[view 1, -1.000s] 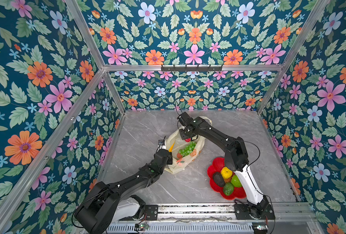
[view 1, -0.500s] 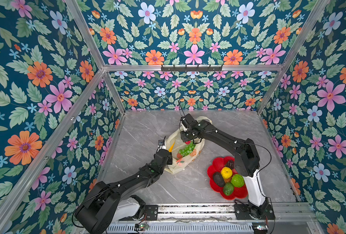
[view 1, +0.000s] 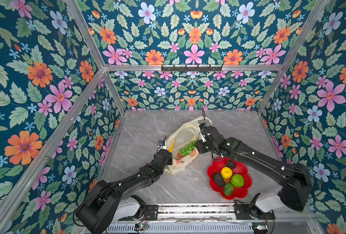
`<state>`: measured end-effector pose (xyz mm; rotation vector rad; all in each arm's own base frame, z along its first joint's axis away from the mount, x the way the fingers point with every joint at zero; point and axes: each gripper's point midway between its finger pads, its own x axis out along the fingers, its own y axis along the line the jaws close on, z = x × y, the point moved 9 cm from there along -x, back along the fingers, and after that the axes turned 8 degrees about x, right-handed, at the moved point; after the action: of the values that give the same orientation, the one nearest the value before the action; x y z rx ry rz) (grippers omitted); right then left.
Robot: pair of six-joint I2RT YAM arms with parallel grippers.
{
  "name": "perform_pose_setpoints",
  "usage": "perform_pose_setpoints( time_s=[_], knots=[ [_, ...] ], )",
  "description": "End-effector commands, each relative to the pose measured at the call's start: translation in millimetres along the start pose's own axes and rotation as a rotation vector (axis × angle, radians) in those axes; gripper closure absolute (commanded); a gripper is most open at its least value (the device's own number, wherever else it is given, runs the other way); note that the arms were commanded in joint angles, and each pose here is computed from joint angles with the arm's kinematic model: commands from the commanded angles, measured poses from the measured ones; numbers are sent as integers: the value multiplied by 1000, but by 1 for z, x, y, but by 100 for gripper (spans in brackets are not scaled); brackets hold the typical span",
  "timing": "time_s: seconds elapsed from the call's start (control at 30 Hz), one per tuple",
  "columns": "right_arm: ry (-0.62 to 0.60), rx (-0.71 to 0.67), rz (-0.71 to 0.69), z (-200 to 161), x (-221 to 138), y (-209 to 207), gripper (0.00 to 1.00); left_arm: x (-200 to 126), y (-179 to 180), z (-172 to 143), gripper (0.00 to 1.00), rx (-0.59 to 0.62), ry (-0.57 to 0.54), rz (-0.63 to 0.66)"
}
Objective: Take fruits out of the plastic bag
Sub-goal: Place the fruit on the plate.
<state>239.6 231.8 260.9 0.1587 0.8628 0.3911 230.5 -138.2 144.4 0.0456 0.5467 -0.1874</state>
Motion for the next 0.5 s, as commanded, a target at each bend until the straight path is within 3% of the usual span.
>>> perform_pose_setpoints(
  time_s=[0.0, 0.27, 0.47],
  knots=[
    [-45, 69, -51, -16, -17, -14, 55, 0, -1, 4, 93, -5, -18, 3],
    [-76, 166, -89, -66, -62, -52, 55, 1, -1, 4, 93, -9, -20, 0],
    [-67, 208, -127, -95, -74, -73, 56, 1, 0, 4, 93, -9, -22, 6]
  ],
)
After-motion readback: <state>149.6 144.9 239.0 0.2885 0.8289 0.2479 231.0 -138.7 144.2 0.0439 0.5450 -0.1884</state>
